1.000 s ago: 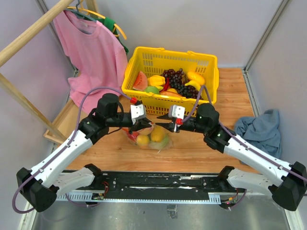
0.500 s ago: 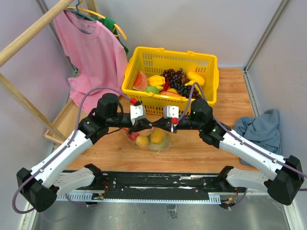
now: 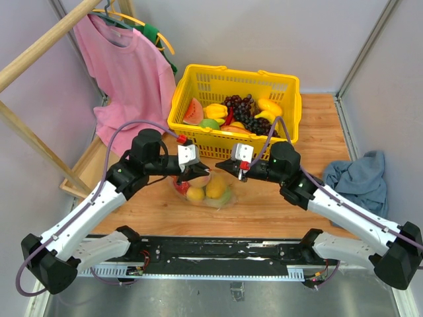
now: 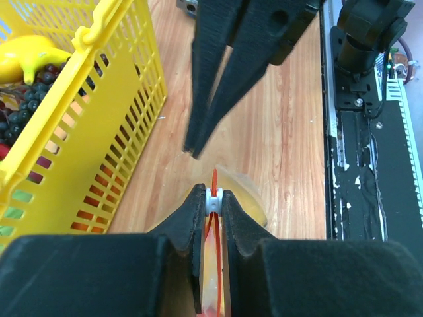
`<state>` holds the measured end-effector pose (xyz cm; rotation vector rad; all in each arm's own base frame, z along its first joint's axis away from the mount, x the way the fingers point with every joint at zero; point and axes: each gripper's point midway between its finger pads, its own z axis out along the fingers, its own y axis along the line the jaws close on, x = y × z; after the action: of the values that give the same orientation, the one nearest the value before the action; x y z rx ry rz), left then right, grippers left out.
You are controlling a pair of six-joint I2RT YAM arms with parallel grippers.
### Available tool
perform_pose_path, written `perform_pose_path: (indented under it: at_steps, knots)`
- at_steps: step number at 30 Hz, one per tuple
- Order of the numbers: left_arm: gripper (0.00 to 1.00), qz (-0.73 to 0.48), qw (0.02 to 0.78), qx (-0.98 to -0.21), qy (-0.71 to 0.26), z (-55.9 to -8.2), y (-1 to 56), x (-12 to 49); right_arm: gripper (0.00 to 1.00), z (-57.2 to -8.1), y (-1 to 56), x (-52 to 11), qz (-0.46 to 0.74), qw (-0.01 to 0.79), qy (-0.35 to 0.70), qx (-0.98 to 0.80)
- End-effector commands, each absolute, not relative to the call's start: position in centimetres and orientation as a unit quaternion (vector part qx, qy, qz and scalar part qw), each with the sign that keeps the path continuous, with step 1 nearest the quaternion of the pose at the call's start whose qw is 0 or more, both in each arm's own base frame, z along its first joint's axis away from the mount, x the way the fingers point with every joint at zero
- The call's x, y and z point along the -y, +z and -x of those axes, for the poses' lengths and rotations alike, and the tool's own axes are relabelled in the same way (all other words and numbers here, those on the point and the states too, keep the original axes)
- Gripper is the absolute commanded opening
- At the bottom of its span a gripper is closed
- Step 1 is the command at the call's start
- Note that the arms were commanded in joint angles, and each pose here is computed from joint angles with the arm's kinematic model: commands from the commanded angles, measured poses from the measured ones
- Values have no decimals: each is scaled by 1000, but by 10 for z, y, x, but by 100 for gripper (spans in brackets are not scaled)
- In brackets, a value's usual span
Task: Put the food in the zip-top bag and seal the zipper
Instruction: Zip the zipper food storage bag at the center of the board.
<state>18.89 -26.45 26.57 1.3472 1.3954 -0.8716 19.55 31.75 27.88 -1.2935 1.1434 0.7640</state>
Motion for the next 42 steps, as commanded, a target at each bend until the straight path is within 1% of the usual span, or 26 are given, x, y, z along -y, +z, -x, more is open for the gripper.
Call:
perform_pose_path:
  at_steps: [1, 6, 7, 10, 12, 14, 18, 20, 22, 25, 26, 27, 29, 31, 33, 37, 42]
  knots:
    - [3, -552, 498, -566, -357, -185, 272, 262, 1, -215, 290, -302, 507, 622, 288, -522]
    - [2, -553, 499, -564, -357, -185, 272, 262, 1, -191, 283, -308, 544, 587, 329, -502]
    - [2, -553, 498, -562, -359, -184, 272, 263, 3, -188, 282, -309, 552, 579, 335, -498]
    - [1, -554, 498, -560, -362, -183, 273, 264, 25, -178, 282, -315, 573, 559, 356, -483]
    - [1, -555, 498, -558, -364, -182, 274, 264, 35, -172, 281, -320, 583, 545, 374, -472]
    - [1, -555, 498, -558, -365, -182, 274, 264, 40, -174, 276, -326, 588, 535, 379, -474]
    - [1, -557, 493, -554, -374, -179, 275, 266, 42, -181, 274, -337, 592, 526, 384, -475]
    - [0, -557, 491, -555, -375, -179, 274, 266, 40, -186, 274, -342, 593, 526, 382, -475]
    - [1, -557, 490, -555, -375, -178, 273, 265, 33, -190, 273, -345, 594, 525, 379, -477]
    - [2, -555, 494, -557, -370, -180, 274, 265, 10, -192, 272, -347, 594, 523, 379, -480]
    - [4, -554, 495, -559, -368, -181, 274, 264, 4, -192, 273, -346, 594, 525, 377, -479]
    - [8, -550, 498, -562, -365, -183, 275, 264, 1, -192, 273, -345, 592, 527, 376, -480]
    - [14, -537, 509, -570, -357, -188, 276, 263, 1, -192, 274, -344, 588, 533, 376, -479]
    - [22, -529, 519, -574, -348, -193, 278, 261, 1, -190, 277, -344, 584, 537, 380, -476]
    - [26, -516, 530, -581, -340, -198, 281, 259, 1, -189, 278, -344, 583, 536, 384, -475]
    - [29, -506, 537, -588, -331, -204, 281, 258, 1, -188, 279, -344, 578, 538, 389, -474]
    - [28, -510, 532, -580, -348, -199, 281, 262, 1, -189, 279, -345, 576, 540, 390, -475]
